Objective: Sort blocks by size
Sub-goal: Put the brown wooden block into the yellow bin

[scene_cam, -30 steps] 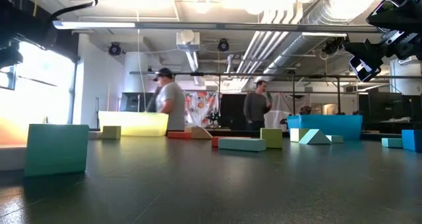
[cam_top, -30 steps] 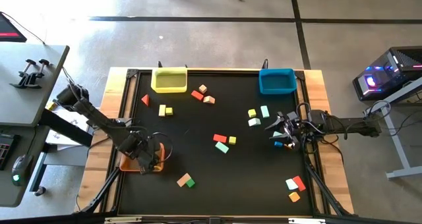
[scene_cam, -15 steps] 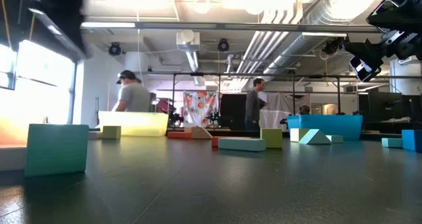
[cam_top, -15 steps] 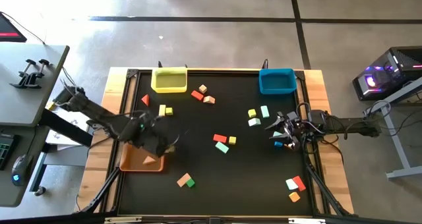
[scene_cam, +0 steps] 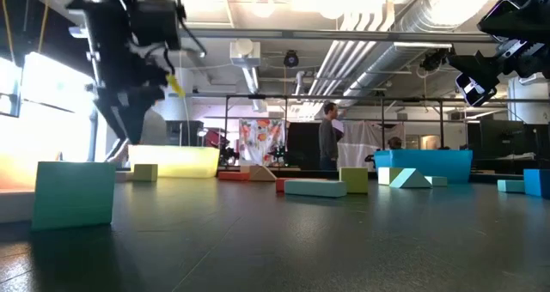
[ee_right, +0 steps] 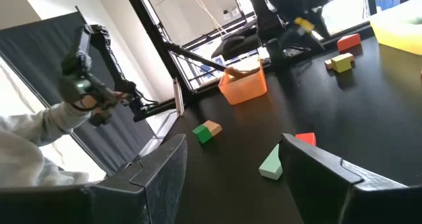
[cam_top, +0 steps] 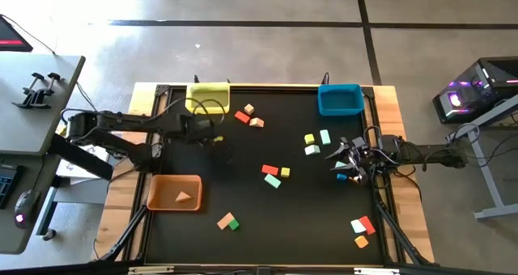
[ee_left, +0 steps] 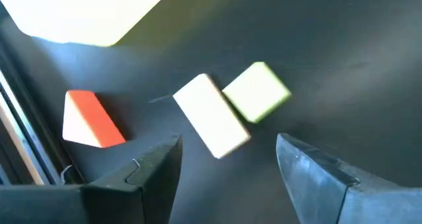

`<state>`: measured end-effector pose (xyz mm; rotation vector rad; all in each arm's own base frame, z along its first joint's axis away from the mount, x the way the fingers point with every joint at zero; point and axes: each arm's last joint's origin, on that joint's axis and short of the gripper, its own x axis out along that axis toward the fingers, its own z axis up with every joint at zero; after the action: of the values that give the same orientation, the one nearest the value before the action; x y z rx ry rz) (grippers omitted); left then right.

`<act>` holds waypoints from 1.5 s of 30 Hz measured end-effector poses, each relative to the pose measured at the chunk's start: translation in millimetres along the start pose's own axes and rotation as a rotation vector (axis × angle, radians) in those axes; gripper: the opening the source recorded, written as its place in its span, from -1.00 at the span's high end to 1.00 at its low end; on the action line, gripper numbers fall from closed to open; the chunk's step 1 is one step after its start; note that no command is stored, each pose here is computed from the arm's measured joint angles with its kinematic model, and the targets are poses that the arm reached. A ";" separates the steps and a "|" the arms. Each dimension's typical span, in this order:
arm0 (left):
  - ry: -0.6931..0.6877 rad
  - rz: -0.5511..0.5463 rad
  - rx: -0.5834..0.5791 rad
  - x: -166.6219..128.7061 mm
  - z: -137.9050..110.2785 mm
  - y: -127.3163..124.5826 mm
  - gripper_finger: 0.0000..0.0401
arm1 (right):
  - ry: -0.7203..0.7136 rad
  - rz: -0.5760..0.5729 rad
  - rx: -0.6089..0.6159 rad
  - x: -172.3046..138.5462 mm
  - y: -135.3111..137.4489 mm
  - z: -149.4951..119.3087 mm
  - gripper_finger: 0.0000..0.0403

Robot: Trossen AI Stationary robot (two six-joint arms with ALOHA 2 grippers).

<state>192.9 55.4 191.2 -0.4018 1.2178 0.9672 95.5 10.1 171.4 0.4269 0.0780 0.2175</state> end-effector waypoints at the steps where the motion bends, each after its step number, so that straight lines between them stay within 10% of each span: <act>1: 0.020 0.004 -0.009 3.9 0.8 4.3 -0.22 | 0.000 0.000 0.002 0.0 0.0 0.0 -0.17; 11: 0.080 -0.115 -0.113 39.5 -3.1 17.1 -0.38 | 0.000 0.000 0.001 0.0 0.0 0.0 -0.17; 45: 0.158 -0.083 -0.117 66.9 0.1 19.7 -0.02 | -0.001 0.001 0.000 0.0 0.1 0.0 -0.17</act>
<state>179.1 93.7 134.5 -0.6260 1.2804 0.9516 95.5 10.1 171.5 0.4271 0.0774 0.2179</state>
